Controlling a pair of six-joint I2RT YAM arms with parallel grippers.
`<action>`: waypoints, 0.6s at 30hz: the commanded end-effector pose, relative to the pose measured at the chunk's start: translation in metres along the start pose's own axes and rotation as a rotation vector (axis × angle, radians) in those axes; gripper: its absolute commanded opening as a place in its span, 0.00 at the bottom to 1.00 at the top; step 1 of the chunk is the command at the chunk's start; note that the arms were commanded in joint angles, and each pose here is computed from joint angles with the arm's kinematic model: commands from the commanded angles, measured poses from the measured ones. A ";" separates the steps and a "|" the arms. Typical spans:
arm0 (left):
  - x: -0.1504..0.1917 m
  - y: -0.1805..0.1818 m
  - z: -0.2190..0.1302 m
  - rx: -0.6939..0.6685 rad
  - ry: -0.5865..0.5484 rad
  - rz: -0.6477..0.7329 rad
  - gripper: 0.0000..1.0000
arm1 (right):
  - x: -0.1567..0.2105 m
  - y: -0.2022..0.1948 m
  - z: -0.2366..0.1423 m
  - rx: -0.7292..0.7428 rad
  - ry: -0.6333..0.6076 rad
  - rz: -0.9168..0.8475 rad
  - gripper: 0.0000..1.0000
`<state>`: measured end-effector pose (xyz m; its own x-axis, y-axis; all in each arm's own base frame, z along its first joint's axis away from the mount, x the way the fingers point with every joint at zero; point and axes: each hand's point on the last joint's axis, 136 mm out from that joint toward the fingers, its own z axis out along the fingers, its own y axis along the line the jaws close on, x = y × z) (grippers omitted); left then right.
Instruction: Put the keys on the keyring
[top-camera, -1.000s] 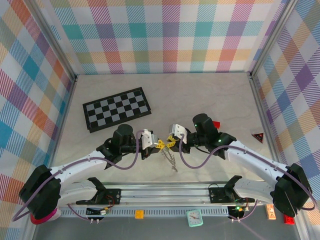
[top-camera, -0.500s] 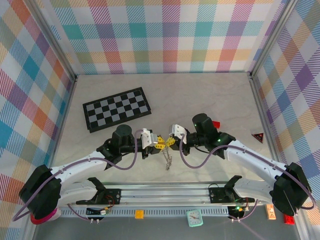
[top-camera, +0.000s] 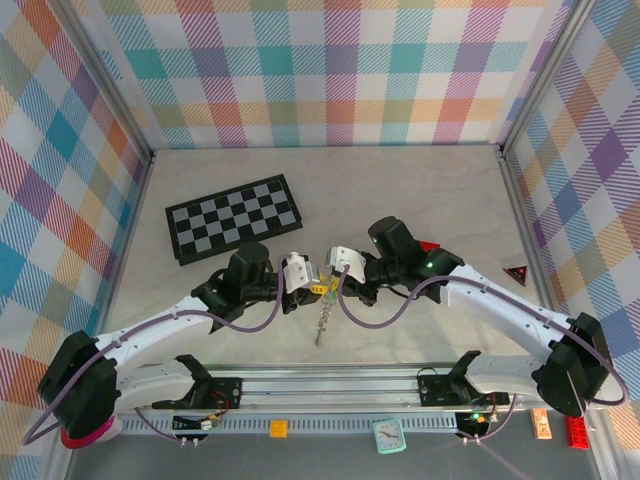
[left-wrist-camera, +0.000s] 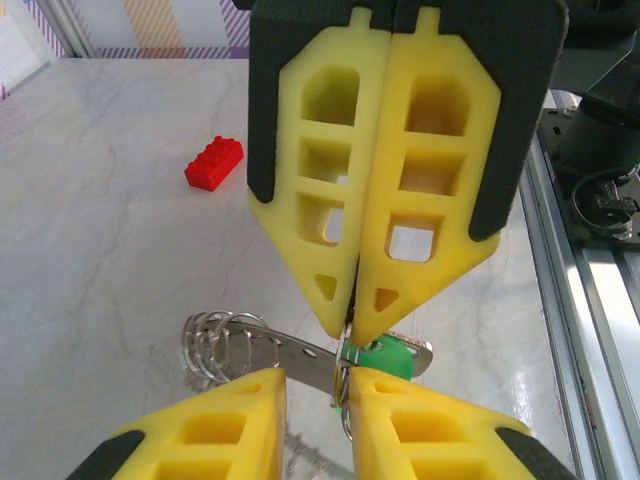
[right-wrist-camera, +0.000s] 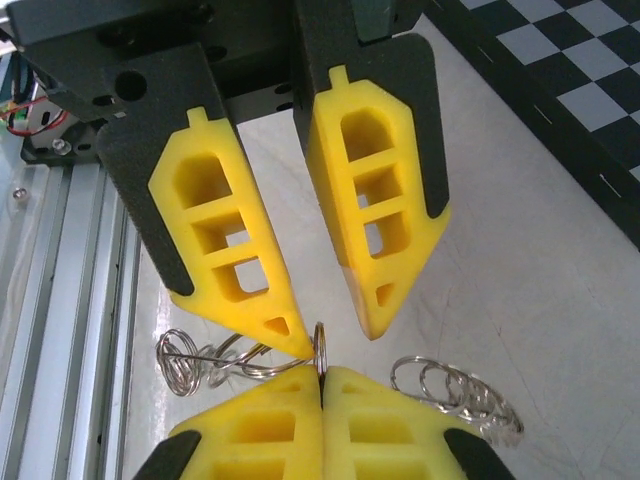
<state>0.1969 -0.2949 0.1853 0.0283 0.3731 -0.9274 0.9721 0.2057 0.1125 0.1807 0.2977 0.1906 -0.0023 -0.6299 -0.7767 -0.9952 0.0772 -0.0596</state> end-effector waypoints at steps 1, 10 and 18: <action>-0.011 -0.003 0.000 0.026 -0.016 0.028 0.21 | -0.011 0.003 -0.003 -0.012 0.003 -0.047 0.00; -0.009 -0.006 0.002 0.048 -0.012 0.030 0.10 | -0.028 0.010 0.003 -0.054 -0.064 -0.052 0.00; -0.007 -0.010 0.001 0.061 -0.016 0.038 0.00 | -0.025 0.008 -0.004 -0.023 -0.113 -0.023 0.10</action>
<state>0.1898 -0.2956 0.1794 0.0304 0.3858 -0.9221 0.9812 0.1645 0.1012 0.1773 0.3036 0.1865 -0.0046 -0.6384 -0.7697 -0.9965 0.0668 -0.0495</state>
